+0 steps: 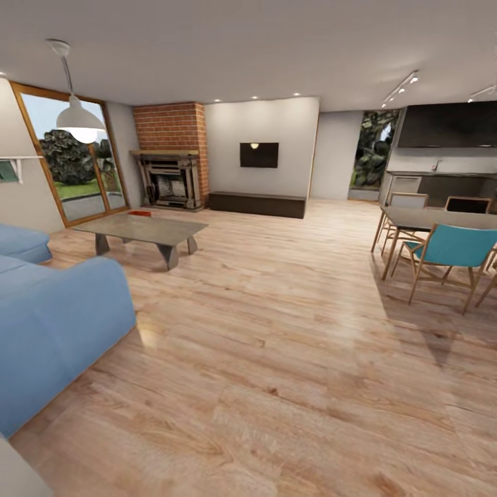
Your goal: Move the two storage containers from the living room to the garage. In the garage, place one container on the floor and stack the other container on top of it (either order is fine).
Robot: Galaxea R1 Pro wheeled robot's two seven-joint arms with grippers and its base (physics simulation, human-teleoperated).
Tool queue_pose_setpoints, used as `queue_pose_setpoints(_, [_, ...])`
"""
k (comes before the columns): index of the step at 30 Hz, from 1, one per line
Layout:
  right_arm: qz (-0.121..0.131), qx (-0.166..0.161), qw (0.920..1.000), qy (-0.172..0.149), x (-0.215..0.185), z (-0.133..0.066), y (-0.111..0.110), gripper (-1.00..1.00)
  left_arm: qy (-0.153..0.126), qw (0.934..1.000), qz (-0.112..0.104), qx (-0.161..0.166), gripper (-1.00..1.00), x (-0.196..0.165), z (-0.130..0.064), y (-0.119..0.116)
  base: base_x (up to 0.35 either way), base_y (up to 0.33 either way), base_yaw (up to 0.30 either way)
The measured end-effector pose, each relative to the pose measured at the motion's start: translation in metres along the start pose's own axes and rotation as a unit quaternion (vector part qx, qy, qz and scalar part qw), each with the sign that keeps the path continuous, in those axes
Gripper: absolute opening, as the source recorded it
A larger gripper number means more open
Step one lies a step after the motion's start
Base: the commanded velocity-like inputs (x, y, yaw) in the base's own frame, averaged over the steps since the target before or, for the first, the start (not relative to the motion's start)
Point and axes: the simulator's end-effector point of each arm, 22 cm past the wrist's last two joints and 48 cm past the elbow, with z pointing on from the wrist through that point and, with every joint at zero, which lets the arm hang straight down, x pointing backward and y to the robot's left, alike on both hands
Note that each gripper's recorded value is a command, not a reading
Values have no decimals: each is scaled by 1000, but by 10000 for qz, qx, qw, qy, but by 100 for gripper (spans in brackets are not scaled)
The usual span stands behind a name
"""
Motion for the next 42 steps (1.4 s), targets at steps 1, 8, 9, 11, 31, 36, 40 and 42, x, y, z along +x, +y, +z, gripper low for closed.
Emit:
queue_pose_setpoints(1, [0,0,10000,0,0,0,0,100,-1,10000,0,0,100,0,0,0,324,0,-16])
queue_pose_setpoints(8, [-6,1,10000,-2,0,0,0,100,-1,10000,0,0,100,0,0,0,324,0,-3])
queue_pose_setpoints(9, [-6,0,10000,-2,0,0,0,100,-1,10000,0,0,100,0,0,0,324,0,0])
queue_pose_setpoints(11, [-8,1,10000,-2,0,0,0,100,-1,10000,0,0,100,0,0,0,324,0,0])
queue_pose_setpoints(31, [11,14,10000,3,0,0,-2,100,-7,10000,-5,0,100,0,0,0,324,0,0])
queue_pose_setpoints(36, [26,25,10000,11,0,0,-3,100,-18,10000,-1,1,100,-1,0,0,325,0,0])
queue_pose_setpoints(40, [29,41,10000,13,1,1,-5,100,-32,10000,-1,2,100,-2,0,0,324,0,0])
queue_pose_setpoints(42, [30,50,10000,13,1,1,-7,100,-30,10000,-1,1,100,-2,0,0,325,0,0])
